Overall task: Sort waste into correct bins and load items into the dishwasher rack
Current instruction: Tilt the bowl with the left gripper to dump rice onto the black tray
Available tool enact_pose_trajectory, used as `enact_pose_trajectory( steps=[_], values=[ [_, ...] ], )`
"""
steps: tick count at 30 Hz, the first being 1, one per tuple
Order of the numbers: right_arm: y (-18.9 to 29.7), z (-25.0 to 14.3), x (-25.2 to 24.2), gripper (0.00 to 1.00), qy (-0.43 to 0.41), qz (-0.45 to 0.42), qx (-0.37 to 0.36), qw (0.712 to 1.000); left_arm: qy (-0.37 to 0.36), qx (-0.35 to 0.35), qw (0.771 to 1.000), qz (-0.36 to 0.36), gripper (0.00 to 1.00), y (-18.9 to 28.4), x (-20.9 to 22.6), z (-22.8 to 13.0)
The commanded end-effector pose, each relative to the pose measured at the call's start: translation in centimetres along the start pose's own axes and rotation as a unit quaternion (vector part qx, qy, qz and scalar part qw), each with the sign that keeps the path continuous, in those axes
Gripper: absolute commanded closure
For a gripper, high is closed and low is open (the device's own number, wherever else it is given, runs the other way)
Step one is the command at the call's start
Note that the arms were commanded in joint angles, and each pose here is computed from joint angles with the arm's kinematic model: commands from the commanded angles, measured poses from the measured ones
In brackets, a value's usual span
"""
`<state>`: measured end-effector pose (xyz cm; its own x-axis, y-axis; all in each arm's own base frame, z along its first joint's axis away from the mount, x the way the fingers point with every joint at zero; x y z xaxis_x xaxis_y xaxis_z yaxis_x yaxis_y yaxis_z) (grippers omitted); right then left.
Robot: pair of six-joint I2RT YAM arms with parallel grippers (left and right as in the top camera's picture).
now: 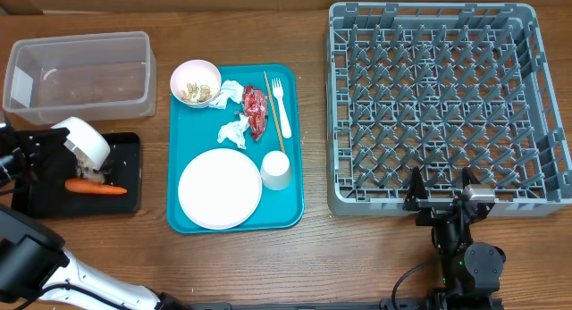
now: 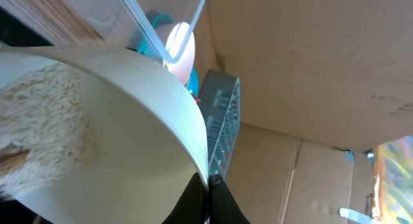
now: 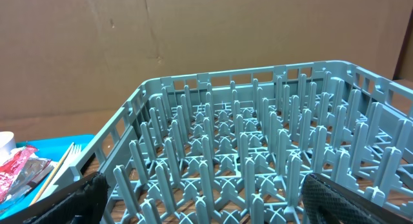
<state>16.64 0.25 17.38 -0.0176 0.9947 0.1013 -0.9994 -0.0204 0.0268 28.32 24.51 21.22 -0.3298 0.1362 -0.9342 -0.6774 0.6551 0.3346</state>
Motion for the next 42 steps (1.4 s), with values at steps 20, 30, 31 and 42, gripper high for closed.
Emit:
enact_pose_trajectory(
  steps=[20, 30, 31, 42],
  values=[
    [0.0, -0.2, 0.0, 0.00, -0.002, -0.004, -0.002, 1.000, 0.018, -0.005, 1.000, -0.023, 0.96, 0.7, 0.1, -0.4],
    [0.0, -0.2, 0.0, 0.00, -0.002, -0.004, -0.002, 1.000, 0.037, -0.012, 0.999, -0.015, 0.96, 0.7, 0.7, 0.1],
    [0.0, -0.2, 0.0, 0.00, -0.002, -0.004, -0.002, 1.000, 0.027, -0.012, 0.999, -0.019, 0.96, 0.7, 0.6, 0.1],
    [0.0, -0.2, -0.1, 0.00, -0.002, -0.004, -0.002, 1.000, 0.019, -0.025, 0.999, -0.021, 0.96, 0.9, 0.9, 0.8]
  ],
)
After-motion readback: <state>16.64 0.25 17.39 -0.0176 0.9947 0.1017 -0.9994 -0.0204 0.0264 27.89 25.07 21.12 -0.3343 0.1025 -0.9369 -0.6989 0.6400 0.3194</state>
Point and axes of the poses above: each gripper's point midway between its finger pads, its own y axis back along the fingers, its own x axis along the line the jaws close on, z = x × y, the point moved 8 cm from there along y, back along the fingers, and after that the axes turned 1 degree about y, right-handed, at the moved point
